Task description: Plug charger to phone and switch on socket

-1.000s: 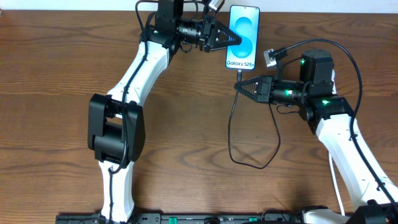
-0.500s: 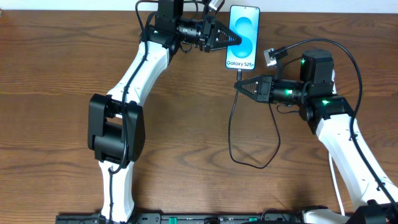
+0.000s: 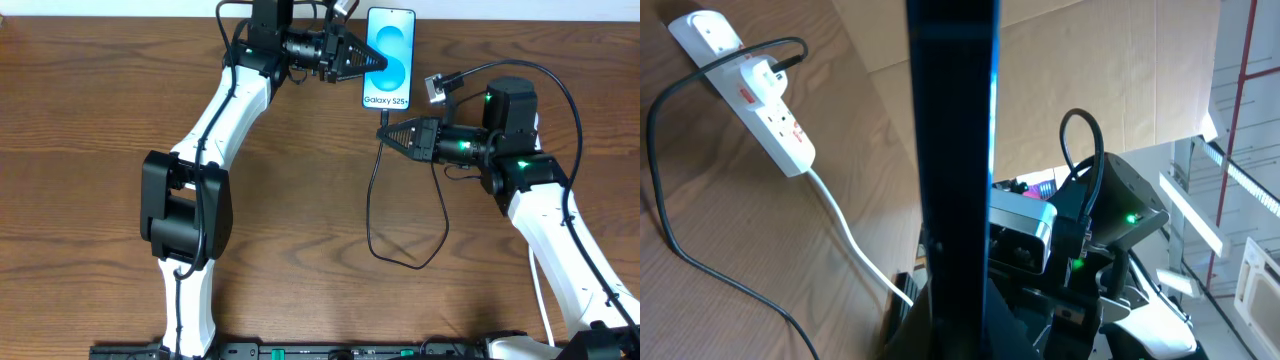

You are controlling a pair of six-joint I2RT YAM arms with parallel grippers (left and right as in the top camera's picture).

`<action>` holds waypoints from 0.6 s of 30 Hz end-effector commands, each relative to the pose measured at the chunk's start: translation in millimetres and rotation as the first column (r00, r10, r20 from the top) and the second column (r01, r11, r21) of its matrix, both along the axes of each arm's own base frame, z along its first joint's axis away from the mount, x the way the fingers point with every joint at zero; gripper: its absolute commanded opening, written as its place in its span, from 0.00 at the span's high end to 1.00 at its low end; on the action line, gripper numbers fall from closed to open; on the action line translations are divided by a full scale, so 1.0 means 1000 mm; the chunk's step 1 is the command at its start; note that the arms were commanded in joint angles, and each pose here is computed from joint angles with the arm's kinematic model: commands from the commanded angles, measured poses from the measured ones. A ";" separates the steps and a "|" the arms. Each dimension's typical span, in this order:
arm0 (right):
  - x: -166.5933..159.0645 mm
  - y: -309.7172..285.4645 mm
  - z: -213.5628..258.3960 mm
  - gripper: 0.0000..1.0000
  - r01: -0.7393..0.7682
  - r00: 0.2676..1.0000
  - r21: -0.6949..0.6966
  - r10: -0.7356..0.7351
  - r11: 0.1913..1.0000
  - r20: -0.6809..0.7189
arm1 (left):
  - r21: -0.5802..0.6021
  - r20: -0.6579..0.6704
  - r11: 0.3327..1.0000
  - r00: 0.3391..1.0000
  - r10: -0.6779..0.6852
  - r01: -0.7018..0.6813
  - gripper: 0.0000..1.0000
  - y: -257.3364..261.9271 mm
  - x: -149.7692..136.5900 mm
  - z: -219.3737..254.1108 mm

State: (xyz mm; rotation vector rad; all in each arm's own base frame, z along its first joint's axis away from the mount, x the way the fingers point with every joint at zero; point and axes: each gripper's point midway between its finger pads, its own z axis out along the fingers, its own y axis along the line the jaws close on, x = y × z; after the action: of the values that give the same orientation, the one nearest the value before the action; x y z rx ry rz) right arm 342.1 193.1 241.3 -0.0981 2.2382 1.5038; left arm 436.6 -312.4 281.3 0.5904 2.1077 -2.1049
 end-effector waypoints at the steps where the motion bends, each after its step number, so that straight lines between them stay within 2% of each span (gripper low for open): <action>1: 0.011 -0.002 0.008 0.99 0.036 0.999 -0.011 -0.036 0.999 0.029 | -0.039 0.086 0.998 0.995 -0.051 0.054 0.93 0.002 -0.017 0.037; 5: 0.012 -0.002 0.007 0.99 0.042 0.999 -0.015 -0.041 0.999 0.029 | -0.039 0.083 0.998 0.995 -0.051 0.054 0.93 0.002 -0.017 0.037; 6: 0.011 -0.002 0.007 0.95 0.042 0.999 -0.015 -0.041 0.999 0.028 | -0.039 0.083 0.998 0.995 -0.051 0.054 0.93 0.002 -0.017 0.037; 7: 0.011 -0.002 0.007 0.87 0.041 0.999 -0.015 -0.041 0.999 0.028 | -0.039 0.084 0.998 0.995 -0.050 0.054 0.93 0.003 -0.017 0.037; 9: 0.011 -0.002 0.007 0.60 0.041 0.999 -0.016 -0.041 0.999 0.025 | -0.039 0.084 0.998 0.995 -0.049 0.053 0.93 0.003 -0.017 0.037; 11: 0.011 -0.002 0.006 0.45 0.041 0.999 -0.016 -0.041 0.999 0.024 | -0.036 0.084 0.998 0.996 -0.042 0.045 0.93 0.002 -0.015 0.036; 16: 0.010 -0.003 0.005 0.01 0.037 0.999 -0.023 -0.036 0.999 0.026 | -0.013 0.074 0.999 0.997 0.031 -0.031 0.93 0.002 -0.002 0.027; 18: 0.009 -0.004 0.000 0.01 0.036 0.999 -0.042 -0.035 0.998 0.026 | 0.001 0.062 0.998 0.996 0.060 -0.060 0.93 0.002 0.003 0.020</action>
State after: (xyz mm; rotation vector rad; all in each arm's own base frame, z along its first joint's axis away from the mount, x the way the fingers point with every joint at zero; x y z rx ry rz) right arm 347.7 189.5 238.5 -0.0542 2.2512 1.4604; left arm 440.2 -313.9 279.2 0.5600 2.1189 -2.0850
